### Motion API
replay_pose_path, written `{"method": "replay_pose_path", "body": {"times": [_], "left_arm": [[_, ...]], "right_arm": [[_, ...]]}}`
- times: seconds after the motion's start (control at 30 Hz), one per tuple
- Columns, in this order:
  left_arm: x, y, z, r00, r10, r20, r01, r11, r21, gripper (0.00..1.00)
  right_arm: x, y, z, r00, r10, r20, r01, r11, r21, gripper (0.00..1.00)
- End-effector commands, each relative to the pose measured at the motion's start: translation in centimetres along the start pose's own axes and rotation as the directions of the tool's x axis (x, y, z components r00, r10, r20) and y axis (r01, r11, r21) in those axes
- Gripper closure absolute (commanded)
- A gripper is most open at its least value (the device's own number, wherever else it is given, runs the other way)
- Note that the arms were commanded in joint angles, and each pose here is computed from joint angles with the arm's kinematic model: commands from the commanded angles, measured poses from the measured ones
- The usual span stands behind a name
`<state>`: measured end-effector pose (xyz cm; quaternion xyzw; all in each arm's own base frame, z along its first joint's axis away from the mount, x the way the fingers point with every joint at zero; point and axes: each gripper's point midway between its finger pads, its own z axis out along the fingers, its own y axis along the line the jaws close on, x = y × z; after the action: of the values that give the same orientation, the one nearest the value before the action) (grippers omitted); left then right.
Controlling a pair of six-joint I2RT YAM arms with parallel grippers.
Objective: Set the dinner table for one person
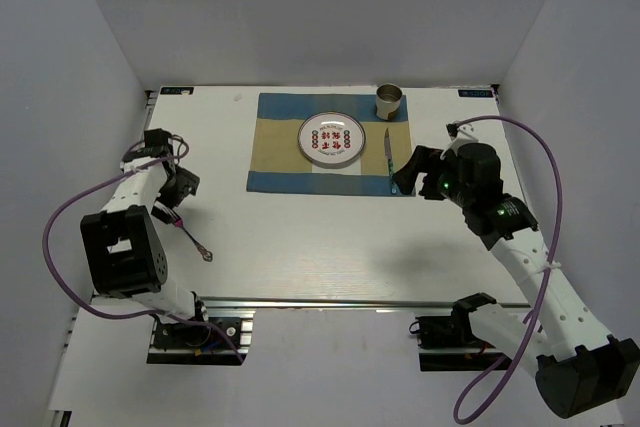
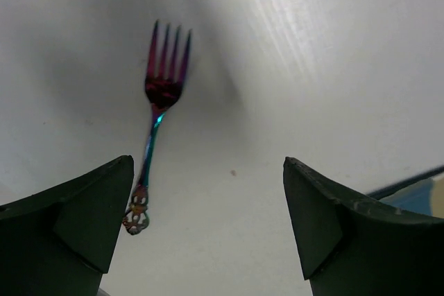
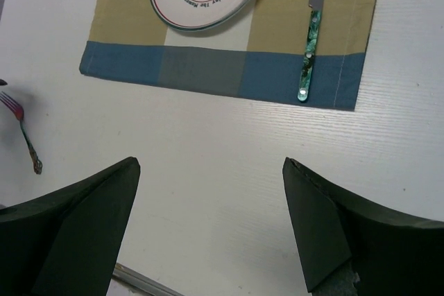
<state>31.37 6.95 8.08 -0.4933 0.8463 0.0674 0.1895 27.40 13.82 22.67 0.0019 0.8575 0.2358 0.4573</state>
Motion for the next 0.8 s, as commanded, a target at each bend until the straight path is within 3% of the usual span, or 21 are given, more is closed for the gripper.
{"method": "replay_pose_path", "body": {"times": [0.0,0.2,0.3,0.43,0.5,0.53,0.6,0.67,0.7,0.77], "left_arm": [[0.0,1.2,-1.2,0.998,-0.067,0.023,0.066,0.998,0.019,0.02],[3.8,4.7,3.0,0.991,-0.132,-0.023,0.131,0.991,-0.03,0.02],[4.5,4.2,4.6,0.986,-0.158,-0.046,0.158,0.987,-0.004,0.03],[6.0,4.3,6.5,0.982,-0.147,-0.118,0.142,0.989,-0.051,0.07],[6.5,4.5,7.0,0.98,-0.146,-0.134,0.138,0.988,-0.065,0.16],[6.8,4.7,7.3,0.98,-0.142,-0.137,0.135,0.989,-0.065,0.2],[6.7,4.7,7.3,0.982,-0.14,-0.129,0.133,0.989,-0.061,0.58],[6.4,4.6,7.2,0.983,-0.136,-0.121,0.129,0.99,-0.061,0.8],[6.1,4.5,7.1,0.986,-0.122,-0.117,0.116,0.992,-0.055,1.0],[4.4,2.7,6.3,0.992,-0.094,-0.09,0.093,0.996,-0.01,1.0]], "right_arm": [[-1.2,1.3,0.0,0.998,-0.038,0.053,0.041,0.997,-0.069,0.11],[0.1,1.7,0.5,0.999,-0.033,0.036,0.037,0.992,-0.119,0.11],[0.2,2.2,0.5,0.999,-0.026,0.031,0.03,0.988,-0.148,0.11],[-0.1,2.4,0.3,0.999,-0.023,0.041,0.029,0.987,-0.155,0.11],[-0.2,2.4,0.2,0.998,-0.025,0.05,0.033,0.988,-0.154,0.11],[-0.2,2.4,0.2,0.998,-0.026,0.051,0.034,0.988,-0.152,0.11],[-0.4,2.2,0.1,0.998,-0.021,0.063,0.03,0.989,-0.146,0.11],[-0.5,2.2,0.0,0.997,-0.018,0.07,0.028,0.989,-0.143,0.11],[-0.5,2.2,0.1,0.997,-0.015,0.07,0.025,0.989,-0.143,0.11],[-0.6,2.3,0.0,0.997,-0.013,0.071,0.023,0.989,-0.146,0.11]]}}
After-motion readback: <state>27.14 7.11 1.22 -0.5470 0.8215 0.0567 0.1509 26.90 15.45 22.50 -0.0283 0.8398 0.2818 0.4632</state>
